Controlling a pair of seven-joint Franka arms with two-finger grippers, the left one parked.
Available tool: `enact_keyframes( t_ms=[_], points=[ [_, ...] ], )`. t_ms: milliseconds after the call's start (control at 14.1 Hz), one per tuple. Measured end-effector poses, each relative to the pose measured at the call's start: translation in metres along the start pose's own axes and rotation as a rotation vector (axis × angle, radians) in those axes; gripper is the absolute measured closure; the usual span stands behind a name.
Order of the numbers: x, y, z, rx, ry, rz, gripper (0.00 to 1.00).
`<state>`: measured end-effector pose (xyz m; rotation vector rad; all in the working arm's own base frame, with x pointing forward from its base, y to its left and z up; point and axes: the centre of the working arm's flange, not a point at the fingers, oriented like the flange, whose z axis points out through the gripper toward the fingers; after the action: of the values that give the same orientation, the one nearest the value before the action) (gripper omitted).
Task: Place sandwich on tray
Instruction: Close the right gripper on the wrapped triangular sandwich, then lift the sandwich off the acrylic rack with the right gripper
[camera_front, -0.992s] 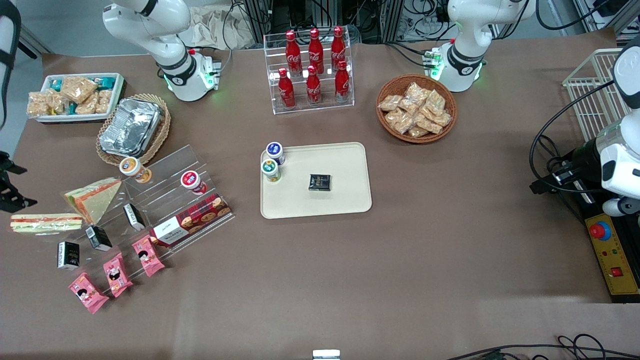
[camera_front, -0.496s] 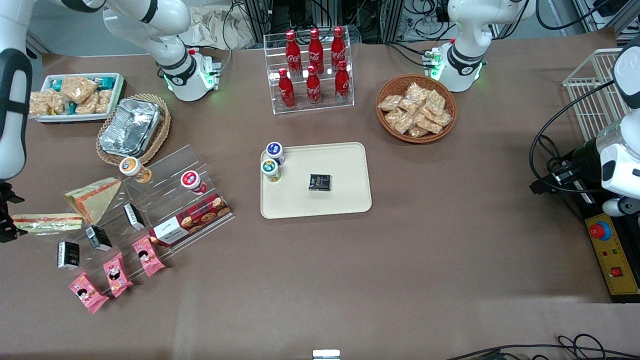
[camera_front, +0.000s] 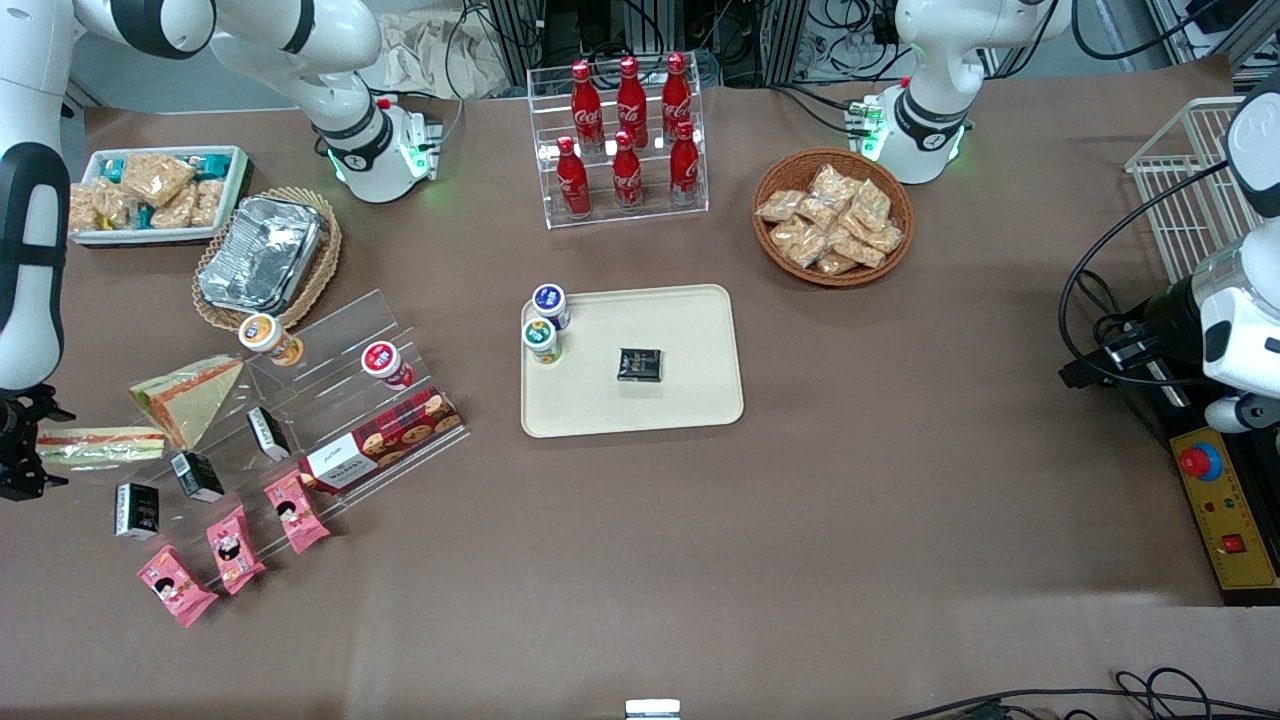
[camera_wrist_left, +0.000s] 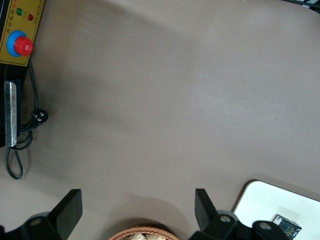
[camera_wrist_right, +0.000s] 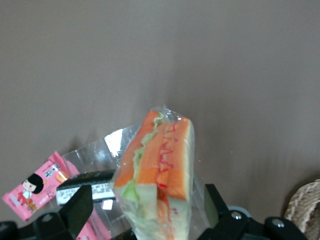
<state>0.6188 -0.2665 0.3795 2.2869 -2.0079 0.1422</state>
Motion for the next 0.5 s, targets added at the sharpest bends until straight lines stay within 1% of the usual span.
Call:
enact_keyframes(
  t_ms=[142, 213, 283, 354, 496],
  points=[
    [0.000, -0.003, 0.009, 0.003, 0.009, 0.027, 0.02],
    [0.000, -0.004, 0.014, 0.004, 0.014, 0.036, 0.08],
    [0.000, -0.006, 0.017, 0.008, 0.020, 0.043, 0.08],
    [0.000, -0.007, 0.020, 0.011, 0.023, 0.046, 0.14],
    [0.001, -0.007, 0.022, 0.015, 0.023, 0.050, 0.37]
  ],
)
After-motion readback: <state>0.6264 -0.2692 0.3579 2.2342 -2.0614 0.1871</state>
